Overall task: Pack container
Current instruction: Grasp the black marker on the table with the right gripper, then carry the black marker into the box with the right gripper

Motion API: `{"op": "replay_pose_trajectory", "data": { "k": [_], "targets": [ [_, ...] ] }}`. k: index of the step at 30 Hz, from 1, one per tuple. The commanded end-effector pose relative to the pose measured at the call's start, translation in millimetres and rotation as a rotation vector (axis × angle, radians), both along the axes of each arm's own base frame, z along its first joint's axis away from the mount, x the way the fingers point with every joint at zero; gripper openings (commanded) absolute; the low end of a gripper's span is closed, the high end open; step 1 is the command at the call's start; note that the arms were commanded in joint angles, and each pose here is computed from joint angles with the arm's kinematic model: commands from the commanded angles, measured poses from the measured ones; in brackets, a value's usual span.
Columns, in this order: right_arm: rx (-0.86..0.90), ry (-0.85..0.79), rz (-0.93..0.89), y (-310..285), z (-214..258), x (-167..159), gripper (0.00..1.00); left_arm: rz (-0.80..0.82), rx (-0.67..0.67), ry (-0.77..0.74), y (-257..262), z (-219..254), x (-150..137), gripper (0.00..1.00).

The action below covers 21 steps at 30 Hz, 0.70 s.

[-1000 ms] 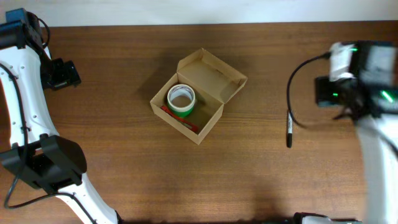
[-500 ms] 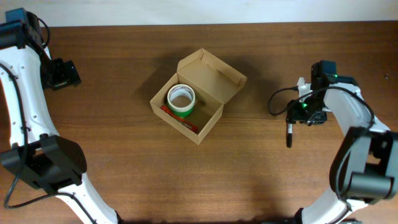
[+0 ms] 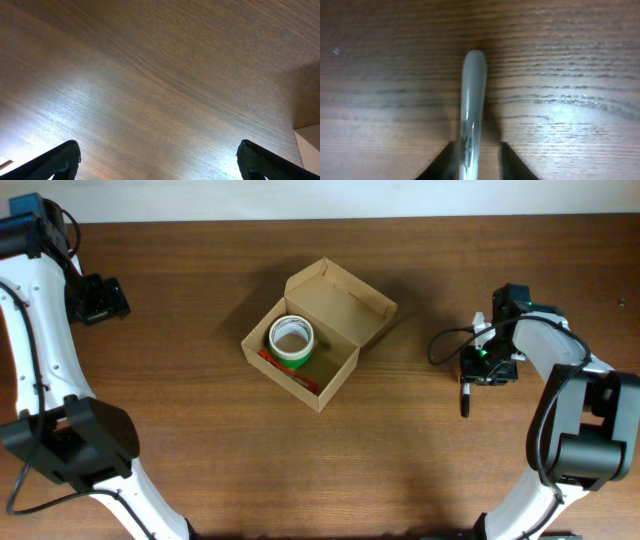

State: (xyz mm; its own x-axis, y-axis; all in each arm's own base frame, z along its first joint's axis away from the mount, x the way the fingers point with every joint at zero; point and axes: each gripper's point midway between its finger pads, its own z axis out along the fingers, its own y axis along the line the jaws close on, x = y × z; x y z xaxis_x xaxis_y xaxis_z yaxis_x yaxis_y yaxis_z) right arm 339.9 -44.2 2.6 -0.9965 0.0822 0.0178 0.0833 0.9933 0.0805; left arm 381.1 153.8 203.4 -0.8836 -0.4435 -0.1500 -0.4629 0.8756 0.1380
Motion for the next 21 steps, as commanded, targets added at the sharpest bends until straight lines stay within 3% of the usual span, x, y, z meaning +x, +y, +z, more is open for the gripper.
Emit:
{"op": "replay_pose_trajectory", "data": {
  "k": [1, 4, 10, 17, 18, 21],
  "targets": [
    [-0.005, 0.044, -0.03, 0, -13, -11, 0.15, -0.009, 0.0, 0.016, 1, -4, -1, 1.0],
    [-0.007, 0.038, -0.043, -1, -12, -9, 0.04, -0.009, 0.0, 0.017, 1, -4, -1, 1.0],
    [0.022, -0.013, -0.055, 4, 20, 13, 0.04, -0.009, 0.0, 0.017, 1, -4, -1, 1.0],
    [0.03, -0.225, 0.112, 47, 165, 63, 0.04, -0.009, 0.0, 0.016, 1, -4, -1, 1.0],
    [0.03, -0.292, 0.183, 69, 205, 69, 0.04, -0.009, 0.0, 0.017, 1, -4, -1, 1.0],
    [0.037, -0.417, 0.355, 123, 264, 67, 0.04, -0.009, 0.0, 0.017, 1, -4, -1, 1.0]
  ]
}}
